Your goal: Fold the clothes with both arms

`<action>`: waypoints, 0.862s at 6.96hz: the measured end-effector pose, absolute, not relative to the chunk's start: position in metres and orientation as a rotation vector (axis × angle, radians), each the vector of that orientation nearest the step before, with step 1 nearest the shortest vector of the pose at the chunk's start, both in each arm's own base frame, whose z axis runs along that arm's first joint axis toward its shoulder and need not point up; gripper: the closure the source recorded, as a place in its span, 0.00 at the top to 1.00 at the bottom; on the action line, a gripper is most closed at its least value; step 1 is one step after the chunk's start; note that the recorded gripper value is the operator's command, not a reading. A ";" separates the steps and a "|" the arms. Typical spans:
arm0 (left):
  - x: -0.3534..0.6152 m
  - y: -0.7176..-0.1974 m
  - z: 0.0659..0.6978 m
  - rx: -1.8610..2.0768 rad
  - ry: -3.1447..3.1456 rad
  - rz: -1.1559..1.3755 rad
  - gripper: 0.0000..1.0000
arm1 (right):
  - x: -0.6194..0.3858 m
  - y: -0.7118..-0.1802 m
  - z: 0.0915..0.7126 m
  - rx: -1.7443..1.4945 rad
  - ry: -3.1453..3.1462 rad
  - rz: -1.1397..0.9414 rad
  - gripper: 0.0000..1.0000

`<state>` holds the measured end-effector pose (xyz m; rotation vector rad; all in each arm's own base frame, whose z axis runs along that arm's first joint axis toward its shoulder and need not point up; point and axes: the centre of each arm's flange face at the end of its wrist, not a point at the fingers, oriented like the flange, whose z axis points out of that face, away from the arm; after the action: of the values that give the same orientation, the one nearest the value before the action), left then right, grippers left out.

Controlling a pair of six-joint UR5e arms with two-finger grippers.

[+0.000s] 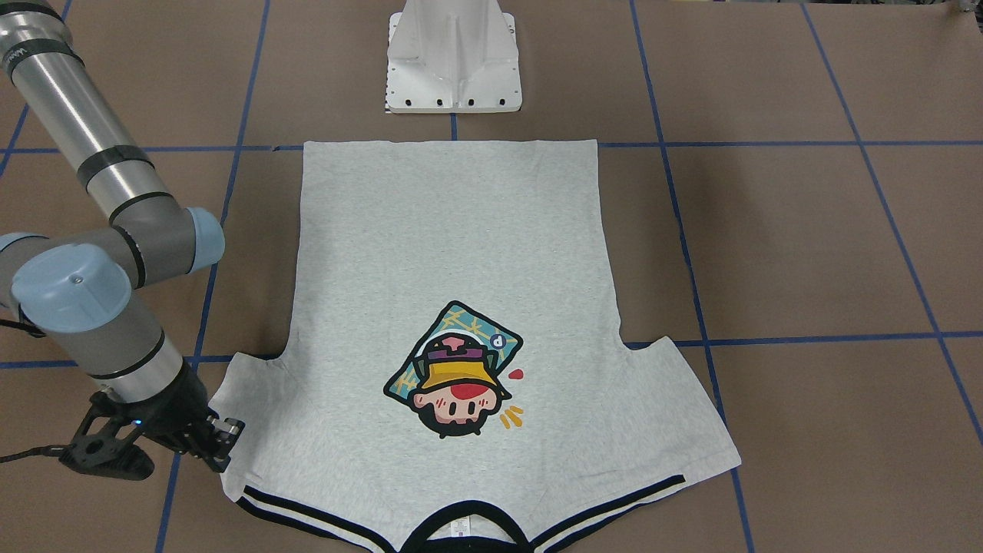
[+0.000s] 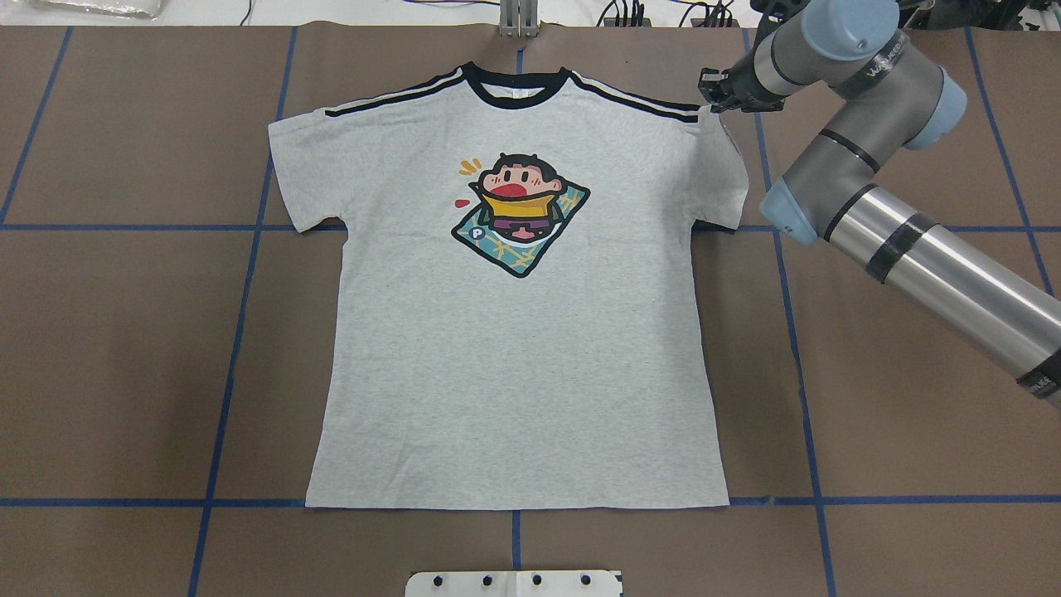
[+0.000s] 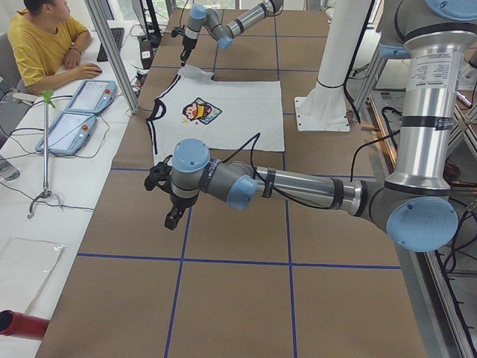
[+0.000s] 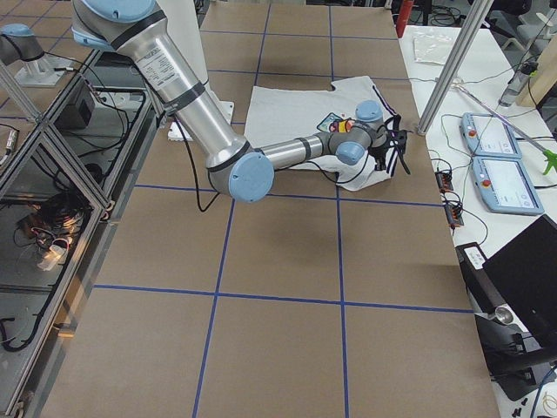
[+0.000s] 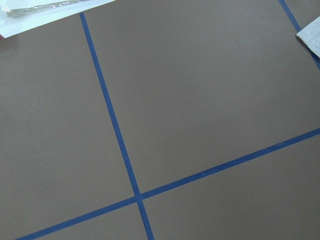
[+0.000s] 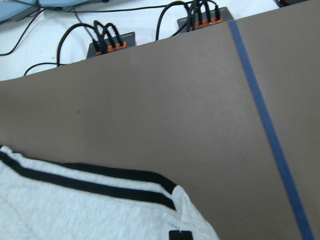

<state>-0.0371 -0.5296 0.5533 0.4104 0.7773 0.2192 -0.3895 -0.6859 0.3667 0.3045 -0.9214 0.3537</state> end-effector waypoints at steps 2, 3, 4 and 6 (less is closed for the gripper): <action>-0.037 -0.530 0.550 0.417 0.777 0.222 1.00 | -0.437 -0.680 0.325 0.270 -0.944 0.376 0.00; -0.037 -0.530 0.549 0.420 0.777 0.223 1.00 | -0.460 -0.693 0.308 0.263 -0.932 0.389 0.00; -0.037 -0.529 0.548 0.421 0.777 0.223 1.00 | -0.480 -0.705 0.294 0.261 -0.913 0.402 0.00; -0.037 -0.529 0.547 0.423 0.777 0.224 1.00 | -0.513 -0.720 0.283 0.266 -0.858 0.442 0.00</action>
<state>-0.0371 -0.5291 0.5467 0.4226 0.7769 0.2242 -0.5133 -0.7195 0.2829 0.2660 -0.8579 0.4421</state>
